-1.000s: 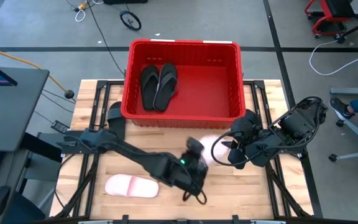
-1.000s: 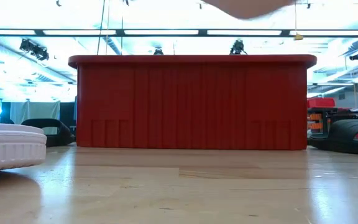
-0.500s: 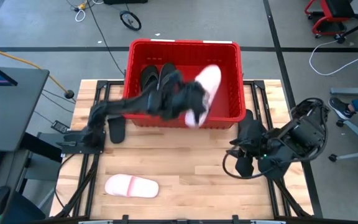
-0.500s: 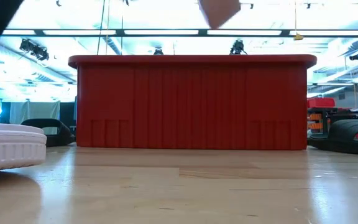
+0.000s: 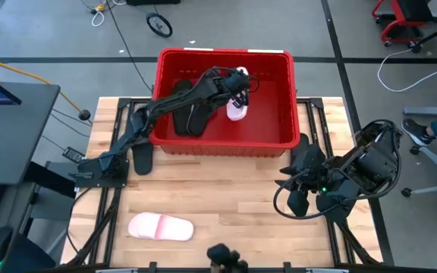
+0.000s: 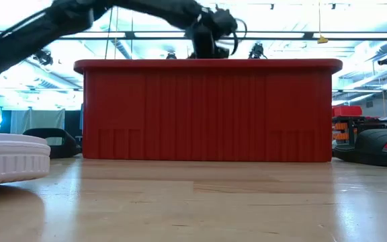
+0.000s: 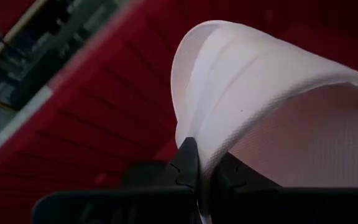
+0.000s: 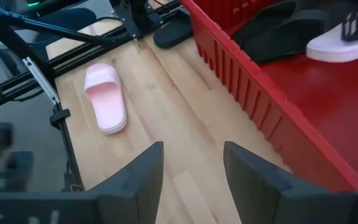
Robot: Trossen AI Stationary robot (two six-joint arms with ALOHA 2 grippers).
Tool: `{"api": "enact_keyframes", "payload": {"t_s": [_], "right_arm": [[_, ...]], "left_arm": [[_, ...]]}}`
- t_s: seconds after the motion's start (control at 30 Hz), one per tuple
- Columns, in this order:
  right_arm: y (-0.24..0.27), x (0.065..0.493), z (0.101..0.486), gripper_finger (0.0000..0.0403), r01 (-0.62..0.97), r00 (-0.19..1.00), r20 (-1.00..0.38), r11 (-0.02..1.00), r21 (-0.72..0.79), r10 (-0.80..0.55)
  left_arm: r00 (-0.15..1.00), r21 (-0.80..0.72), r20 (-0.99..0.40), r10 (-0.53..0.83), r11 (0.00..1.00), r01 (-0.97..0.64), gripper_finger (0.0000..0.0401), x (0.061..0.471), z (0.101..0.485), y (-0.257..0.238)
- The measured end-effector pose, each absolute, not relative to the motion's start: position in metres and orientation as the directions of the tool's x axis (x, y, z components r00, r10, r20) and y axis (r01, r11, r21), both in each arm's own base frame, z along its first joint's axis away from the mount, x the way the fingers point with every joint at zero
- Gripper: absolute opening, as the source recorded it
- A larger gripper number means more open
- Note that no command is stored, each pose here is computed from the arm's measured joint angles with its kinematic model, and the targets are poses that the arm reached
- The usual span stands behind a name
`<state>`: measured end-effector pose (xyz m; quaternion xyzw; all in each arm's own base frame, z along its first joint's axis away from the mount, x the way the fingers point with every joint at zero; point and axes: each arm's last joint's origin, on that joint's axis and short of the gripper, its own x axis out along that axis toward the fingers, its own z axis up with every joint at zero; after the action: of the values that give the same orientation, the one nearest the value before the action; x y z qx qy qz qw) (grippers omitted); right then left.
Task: Pick and place slides into bin
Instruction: Put the pink slipper into the red bin
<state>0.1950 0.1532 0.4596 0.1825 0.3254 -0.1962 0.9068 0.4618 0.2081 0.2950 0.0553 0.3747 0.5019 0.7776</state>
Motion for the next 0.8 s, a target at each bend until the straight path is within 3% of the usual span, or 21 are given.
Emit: {"api": "enact_keyframes", "payload": {"t_s": [0.43, 0.6, 0.8], "right_arm": [[0.152, 0.196, 0.460, 0.0173, 0.488, 0.721, -0.640, 0.851, 0.196, -0.266], [0.152, 0.196, 0.460, 0.0173, 0.488, 0.721, -0.640, 0.851, 0.196, -0.266], [0.152, 0.196, 0.460, 0.0173, 0.488, 0.721, -0.640, 0.851, 0.196, -0.266]], "left_arm": [[0.084, 0.554, -0.605, 0.792, 0.494, -0.670, 0.0017, 0.471, 0.213, 0.245], [0.071, 0.536, -0.614, 0.786, 0.482, -0.693, 0.0024, 0.469, 0.204, 0.255], [0.119, 0.468, -0.673, 0.730, 0.544, -0.697, 0.0056, 0.464, 0.201, 0.265]]}}
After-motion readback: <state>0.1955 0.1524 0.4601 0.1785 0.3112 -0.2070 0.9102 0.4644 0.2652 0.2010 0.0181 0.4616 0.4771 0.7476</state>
